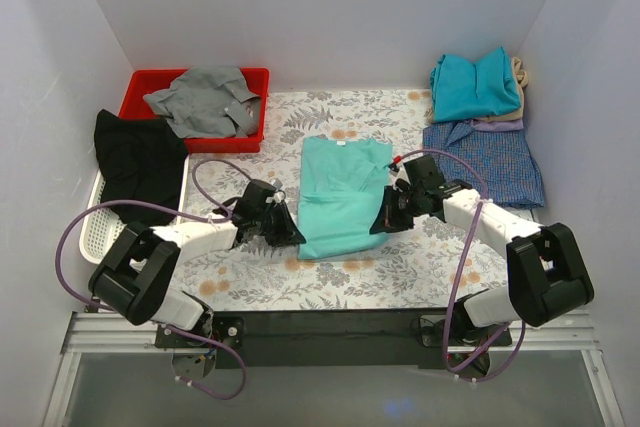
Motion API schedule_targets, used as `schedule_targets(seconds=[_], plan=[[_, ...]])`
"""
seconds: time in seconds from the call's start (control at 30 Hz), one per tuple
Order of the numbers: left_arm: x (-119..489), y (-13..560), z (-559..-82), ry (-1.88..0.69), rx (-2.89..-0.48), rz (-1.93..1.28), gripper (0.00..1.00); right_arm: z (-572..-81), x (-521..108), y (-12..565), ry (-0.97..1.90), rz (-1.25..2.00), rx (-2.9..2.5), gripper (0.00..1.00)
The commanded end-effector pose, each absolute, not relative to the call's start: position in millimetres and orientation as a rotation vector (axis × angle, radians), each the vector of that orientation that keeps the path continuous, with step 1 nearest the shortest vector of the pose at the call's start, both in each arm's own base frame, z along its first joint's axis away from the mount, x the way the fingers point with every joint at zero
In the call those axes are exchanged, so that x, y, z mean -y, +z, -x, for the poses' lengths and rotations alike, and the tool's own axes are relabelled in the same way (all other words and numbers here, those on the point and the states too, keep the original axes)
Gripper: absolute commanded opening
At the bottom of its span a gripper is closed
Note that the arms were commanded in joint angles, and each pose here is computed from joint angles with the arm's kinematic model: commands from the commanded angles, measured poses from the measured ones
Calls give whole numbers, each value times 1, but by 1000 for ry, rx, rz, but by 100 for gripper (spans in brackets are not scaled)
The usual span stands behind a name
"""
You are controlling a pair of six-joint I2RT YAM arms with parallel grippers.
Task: Fold and stack the t-shirts
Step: Fold the tshirt
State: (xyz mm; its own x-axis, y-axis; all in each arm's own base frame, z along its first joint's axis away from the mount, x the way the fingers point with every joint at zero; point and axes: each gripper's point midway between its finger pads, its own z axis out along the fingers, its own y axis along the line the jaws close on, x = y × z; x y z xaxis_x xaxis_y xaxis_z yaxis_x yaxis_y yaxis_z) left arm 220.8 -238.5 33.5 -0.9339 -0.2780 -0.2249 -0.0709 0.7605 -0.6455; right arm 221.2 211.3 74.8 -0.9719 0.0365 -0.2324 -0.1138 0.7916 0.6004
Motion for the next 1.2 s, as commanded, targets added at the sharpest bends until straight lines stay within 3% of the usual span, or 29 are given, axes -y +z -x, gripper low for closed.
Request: schedule_targets(seconds=[0.0,0.17,0.2,0.23,0.27,0.37,0.4,0.5,0.67,0.97,1.17], plan=[[244,47,-225,-958,-2665,202,0,-213,-212,80,981,84,-2737,1],[252,62,-228,-985,-2687,136,0,-207,-209,78,976,115,-2757,1],[252,62,-227,-991,-2688,129,4,-207,-208,76,966,123,-2762,1],[251,61,-226,-982,-2694,123,18,-205,-207,72,959,119,-2778,4],[247,56,-222,-961,-2707,126,42,-204,-206,71,953,118,-2783,9],[237,50,-216,-899,-2732,130,52,-203,-197,64,861,95,-2804,31],[233,46,-212,-880,-2748,136,53,-205,-190,60,788,69,-2805,45],[223,37,-202,-820,-2792,154,54,-203,-173,57,658,5,-2811,65],[220,35,-191,-843,-2807,144,54,-193,-154,52,545,-117,-2812,75],[229,29,-185,-947,-2792,108,54,-180,-163,37,674,-260,-2773,77],[238,29,-182,-1058,-2761,158,47,-181,-171,36,749,-281,-2733,74]])
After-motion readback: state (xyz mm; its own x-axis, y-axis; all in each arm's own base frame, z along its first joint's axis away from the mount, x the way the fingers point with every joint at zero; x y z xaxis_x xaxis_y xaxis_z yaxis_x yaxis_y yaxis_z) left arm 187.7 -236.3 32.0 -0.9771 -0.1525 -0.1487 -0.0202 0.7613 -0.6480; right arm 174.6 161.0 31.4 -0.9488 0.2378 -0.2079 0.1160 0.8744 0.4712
